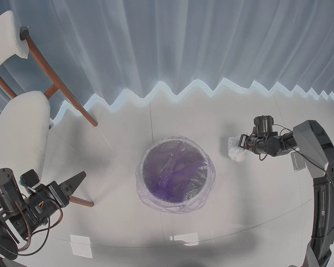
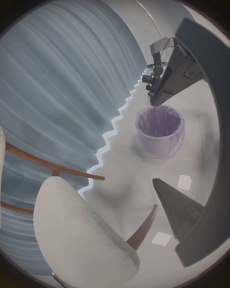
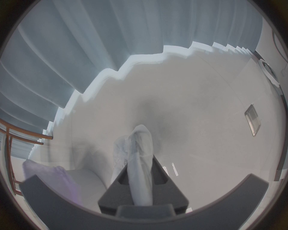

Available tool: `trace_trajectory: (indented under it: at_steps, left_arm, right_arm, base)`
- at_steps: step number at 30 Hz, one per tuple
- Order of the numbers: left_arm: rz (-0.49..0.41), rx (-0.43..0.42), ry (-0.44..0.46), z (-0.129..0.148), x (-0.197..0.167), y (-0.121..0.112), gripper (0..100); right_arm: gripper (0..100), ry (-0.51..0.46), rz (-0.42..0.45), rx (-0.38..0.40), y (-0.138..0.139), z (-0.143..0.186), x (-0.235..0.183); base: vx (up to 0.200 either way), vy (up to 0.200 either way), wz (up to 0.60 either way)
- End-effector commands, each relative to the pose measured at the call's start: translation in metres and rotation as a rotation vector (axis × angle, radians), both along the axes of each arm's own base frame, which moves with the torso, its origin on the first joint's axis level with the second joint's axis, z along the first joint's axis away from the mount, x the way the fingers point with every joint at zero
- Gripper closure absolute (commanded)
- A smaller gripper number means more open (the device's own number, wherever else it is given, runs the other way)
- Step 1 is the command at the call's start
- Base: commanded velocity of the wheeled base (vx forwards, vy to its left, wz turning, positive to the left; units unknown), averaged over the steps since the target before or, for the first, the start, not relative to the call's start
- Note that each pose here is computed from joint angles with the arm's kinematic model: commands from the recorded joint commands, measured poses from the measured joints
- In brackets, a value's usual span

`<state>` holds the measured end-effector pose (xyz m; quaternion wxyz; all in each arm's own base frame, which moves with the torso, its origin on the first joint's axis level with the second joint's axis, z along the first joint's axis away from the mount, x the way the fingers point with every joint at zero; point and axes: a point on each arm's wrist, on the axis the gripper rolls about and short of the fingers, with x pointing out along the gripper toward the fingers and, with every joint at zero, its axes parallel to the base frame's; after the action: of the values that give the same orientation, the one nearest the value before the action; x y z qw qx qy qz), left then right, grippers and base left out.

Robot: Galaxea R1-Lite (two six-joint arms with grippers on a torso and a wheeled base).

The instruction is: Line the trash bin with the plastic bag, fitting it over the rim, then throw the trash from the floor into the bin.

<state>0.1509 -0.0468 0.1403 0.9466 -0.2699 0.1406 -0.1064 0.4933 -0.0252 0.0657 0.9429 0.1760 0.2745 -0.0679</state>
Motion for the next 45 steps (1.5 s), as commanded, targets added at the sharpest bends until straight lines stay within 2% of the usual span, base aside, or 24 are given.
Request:
trace_trajectory:
  at_steps: [1, 7, 12, 21, 27, 32, 33, 34, 35, 38, 42, 44, 45]
  left_arm:
    - [0.005, 0.013, -0.025, 0.002, -0.006, 0.003, 0]
    - [0.026, 0.020, -0.033, 0.001, -0.010, 0.008, 0]
    - [0.037, 0.042, -0.034, 0.000, -0.011, 0.010, 0]
    - [0.030, 0.090, -0.081, 0.003, -0.019, 0.016, 0]
    - [0.049, 0.186, -0.144, 0.007, -0.026, 0.025, 0]
    - [0.171, 0.387, -0.216, 0.005, -0.046, 0.045, 0]
    - [0.183, 0.406, -0.237, 0.006, -0.051, 0.046, 0]
    - [0.183, 0.406, -0.237, 0.006, -0.051, 0.046, 0]
    - [0.192, 0.419, -0.294, 0.009, -0.065, 0.046, 0]
    - [0.202, 0.429, -0.352, 0.010, -0.081, 0.046, 0]
    - [0.206, 0.474, -0.325, 0.001, -0.099, 0.046, 0]
    - [0.206, 0.474, -0.325, 0.001, -0.099, 0.046, 0]
    - [0.200, 0.501, -0.312, -0.008, -0.116, 0.046, 0]
  right_arm:
    - [100, -0.037, 0.008, 0.009, 0.002, 0.066, -0.057]
    - [100, -0.024, 0.039, 0.024, 0.009, 0.099, -0.132]
    - [100, -0.030, 0.064, 0.024, 0.018, 0.113, -0.185]
    - [100, 0.018, 0.105, -0.001, 0.024, 0.092, -0.255]
    - [100, -0.042, 0.181, -0.020, 0.039, 0.084, -0.275]
    - [100, -0.101, 0.263, -0.051, 0.051, 0.085, -0.284]
    - [100, -0.109, 0.277, -0.054, 0.054, 0.085, -0.286]
    - [100, -0.109, 0.277, -0.054, 0.054, 0.085, -0.286]
    - [100, -0.135, 0.316, -0.050, 0.060, 0.086, -0.288]
    - [100, -0.153, 0.359, -0.045, 0.068, 0.087, -0.290]
    - [100, -0.168, 0.420, -0.044, 0.081, 0.089, -0.289]
    - [100, -0.168, 0.420, -0.044, 0.081, 0.089, -0.289]
    - [100, -0.163, 0.474, -0.050, 0.092, 0.088, -0.287]
  base:
    - [0.000, 0.000, 0.00]
    - [0.000, 0.000, 0.00]
    - [0.000, 0.000, 0.00]
    - [0.000, 0.000, 0.00]
    - [0.000, 0.000, 0.00]
    - [0.000, 0.000, 0.00]
    - [0.000, 0.000, 0.00]
    - [0.000, 0.000, 0.00]
    - [0.000, 0.000, 0.00]
    - [0.000, 0.000, 0.00]
    - [0.000, 0.000, 0.00]
    - [0.000, 0.000, 0.00]
    - [0.000, 0.000, 0.00]
